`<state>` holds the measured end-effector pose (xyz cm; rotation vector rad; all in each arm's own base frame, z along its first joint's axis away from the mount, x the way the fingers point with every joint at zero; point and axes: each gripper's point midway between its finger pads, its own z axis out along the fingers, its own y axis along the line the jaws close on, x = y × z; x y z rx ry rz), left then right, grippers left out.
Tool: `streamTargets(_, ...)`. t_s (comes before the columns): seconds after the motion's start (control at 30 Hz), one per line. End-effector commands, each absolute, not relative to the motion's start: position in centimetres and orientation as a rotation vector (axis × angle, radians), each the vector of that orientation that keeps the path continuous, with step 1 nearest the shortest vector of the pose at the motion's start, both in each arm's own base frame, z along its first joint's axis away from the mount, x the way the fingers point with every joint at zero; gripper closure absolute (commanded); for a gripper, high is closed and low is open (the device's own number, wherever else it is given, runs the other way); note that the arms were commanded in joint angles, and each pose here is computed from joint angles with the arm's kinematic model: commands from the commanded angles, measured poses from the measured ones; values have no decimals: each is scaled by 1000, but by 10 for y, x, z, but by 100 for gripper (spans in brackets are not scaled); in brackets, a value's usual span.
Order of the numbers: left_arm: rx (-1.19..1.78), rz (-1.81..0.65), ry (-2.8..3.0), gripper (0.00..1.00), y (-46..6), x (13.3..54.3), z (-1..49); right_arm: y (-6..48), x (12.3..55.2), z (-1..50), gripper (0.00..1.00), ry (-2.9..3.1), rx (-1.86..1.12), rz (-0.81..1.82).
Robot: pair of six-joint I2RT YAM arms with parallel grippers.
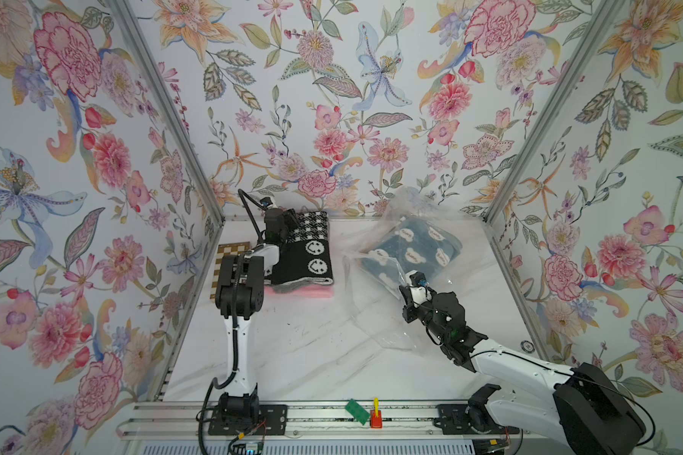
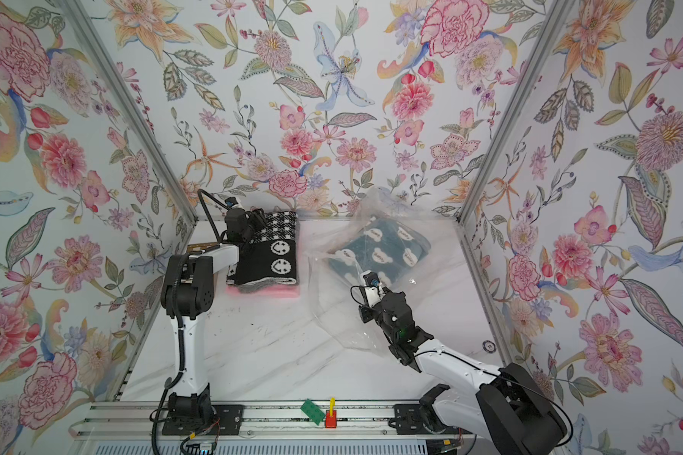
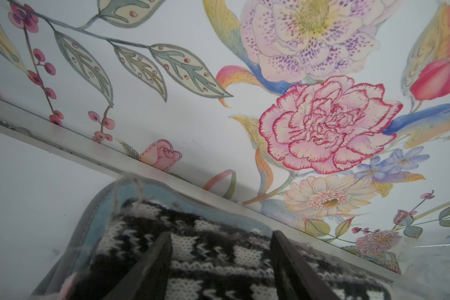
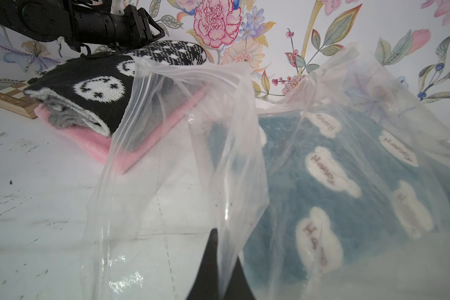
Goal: Take the blanket out of the vacuum bag
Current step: Place the blanket at the center of the board.
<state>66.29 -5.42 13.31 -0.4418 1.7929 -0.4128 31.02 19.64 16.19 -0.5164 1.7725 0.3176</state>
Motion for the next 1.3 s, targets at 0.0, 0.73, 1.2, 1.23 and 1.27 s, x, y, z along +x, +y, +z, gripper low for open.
streamTargets(0.0, -507, -441, 1937, 37, -53, 652, 71, 200, 314, 163, 100, 1762, -528, 302)
streamTargets(0.73, -359, -572, 1746, 37, -56, 581, 168, 203, 310, 169, 100, 1744, -527, 302)
streamTargets(1.2, -170, -476, 1629, 29, -99, 446, 258, 204, 313, 164, 100, 1761, -529, 293)
streamTargets(1.23, -136, -448, 1628, 29, -109, 432, 268, 204, 312, 163, 100, 1761, -529, 293)
streamTargets(1.27, -114, -427, 1628, 29, -115, 419, 274, 203, 312, 164, 100, 1759, -527, 292)
